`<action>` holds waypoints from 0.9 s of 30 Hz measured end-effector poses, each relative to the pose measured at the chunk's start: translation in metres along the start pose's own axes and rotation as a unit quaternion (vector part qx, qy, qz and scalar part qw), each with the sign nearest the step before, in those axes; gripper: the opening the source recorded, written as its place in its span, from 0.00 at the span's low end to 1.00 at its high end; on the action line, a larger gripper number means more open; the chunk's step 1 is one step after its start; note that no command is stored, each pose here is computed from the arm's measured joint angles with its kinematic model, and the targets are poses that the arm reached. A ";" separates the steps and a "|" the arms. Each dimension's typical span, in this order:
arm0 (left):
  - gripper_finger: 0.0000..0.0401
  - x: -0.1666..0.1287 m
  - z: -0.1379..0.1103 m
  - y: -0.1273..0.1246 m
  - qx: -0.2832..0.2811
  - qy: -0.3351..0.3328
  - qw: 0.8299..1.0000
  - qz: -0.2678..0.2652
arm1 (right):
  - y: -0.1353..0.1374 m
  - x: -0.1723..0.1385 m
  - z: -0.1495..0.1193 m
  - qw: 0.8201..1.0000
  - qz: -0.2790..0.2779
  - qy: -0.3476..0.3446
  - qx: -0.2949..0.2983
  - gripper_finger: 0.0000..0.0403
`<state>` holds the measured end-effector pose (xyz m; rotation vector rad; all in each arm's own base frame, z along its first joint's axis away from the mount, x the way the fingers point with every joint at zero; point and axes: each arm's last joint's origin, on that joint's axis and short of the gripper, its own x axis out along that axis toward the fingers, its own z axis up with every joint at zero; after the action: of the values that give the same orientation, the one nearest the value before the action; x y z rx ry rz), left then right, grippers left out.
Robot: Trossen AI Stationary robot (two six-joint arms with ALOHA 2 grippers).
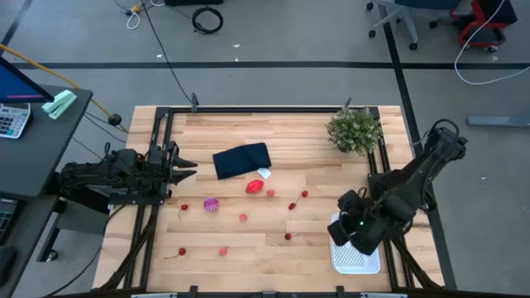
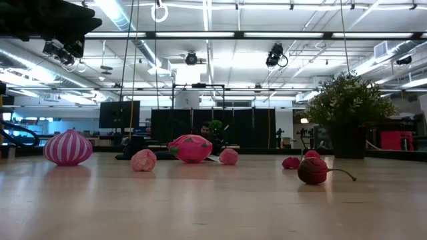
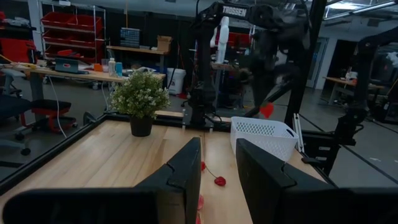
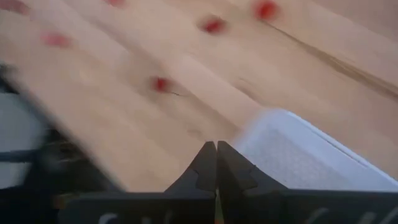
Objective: Pick and placing Produce into tupperware
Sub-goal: Put the strawberry into the white bin
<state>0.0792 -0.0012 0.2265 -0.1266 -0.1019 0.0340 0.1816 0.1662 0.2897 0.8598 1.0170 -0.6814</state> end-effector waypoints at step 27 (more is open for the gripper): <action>0.27 0.000 0.007 0.002 0.049 -0.037 0.997 0.040 | -0.012 0.104 -0.041 0.988 -0.125 0.029 0.084 0.01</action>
<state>0.0781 0.0013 0.2330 -0.0307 -0.1683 0.1243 0.1933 0.1860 0.1795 0.9106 1.1427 -0.9702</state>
